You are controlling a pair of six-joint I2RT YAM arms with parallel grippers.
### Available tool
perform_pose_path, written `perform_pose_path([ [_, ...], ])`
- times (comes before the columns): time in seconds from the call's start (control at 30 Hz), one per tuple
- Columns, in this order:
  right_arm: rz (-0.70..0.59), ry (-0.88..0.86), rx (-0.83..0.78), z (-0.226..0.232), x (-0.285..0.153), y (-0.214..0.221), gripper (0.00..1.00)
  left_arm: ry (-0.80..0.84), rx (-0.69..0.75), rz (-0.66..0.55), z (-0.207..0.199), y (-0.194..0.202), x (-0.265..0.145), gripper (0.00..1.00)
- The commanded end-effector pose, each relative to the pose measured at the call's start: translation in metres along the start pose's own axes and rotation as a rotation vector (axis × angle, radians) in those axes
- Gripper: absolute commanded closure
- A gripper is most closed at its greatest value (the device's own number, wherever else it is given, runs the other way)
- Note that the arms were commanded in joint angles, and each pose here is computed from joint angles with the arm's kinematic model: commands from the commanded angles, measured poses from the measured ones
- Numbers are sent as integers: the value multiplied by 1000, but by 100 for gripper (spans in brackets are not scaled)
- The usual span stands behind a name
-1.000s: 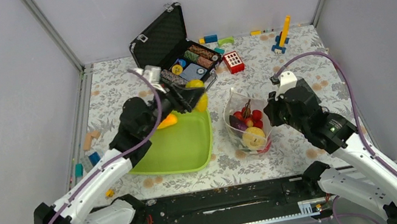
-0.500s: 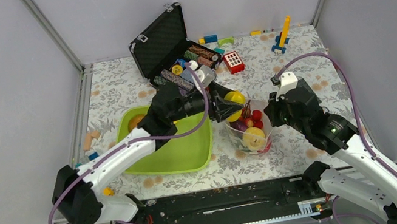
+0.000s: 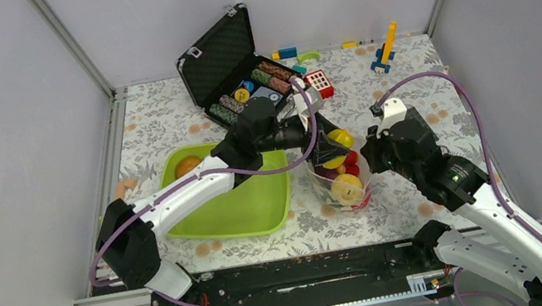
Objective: Place the food in the zip-top bag and seal the zipper
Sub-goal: Place the fake fruit in the zipper food storage bag.
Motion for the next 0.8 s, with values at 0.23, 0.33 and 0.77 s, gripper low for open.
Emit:
perform_pose_path([
  [0.23,-37,17,6,-2,0,-6,94,3,78,30,-4,-9,0,2],
  [0.33,-40,22,5,-3,-1,-7,94,-2,70,29,-5,-10,0,1],
  [0.77,-42,23,5,-3,-1,-6,95,-303,-7,-40,6,-16,-29,1],
])
Point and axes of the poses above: each gripper's point midway between its finger pads, its own x axis out along the fingers, its own z axis along the line the jaws close on, y = z × x, the point moved 6 cm from there along -x, back along the fingers, and after that the axes turned 10 degrees about -x, right-handed, at the moved point
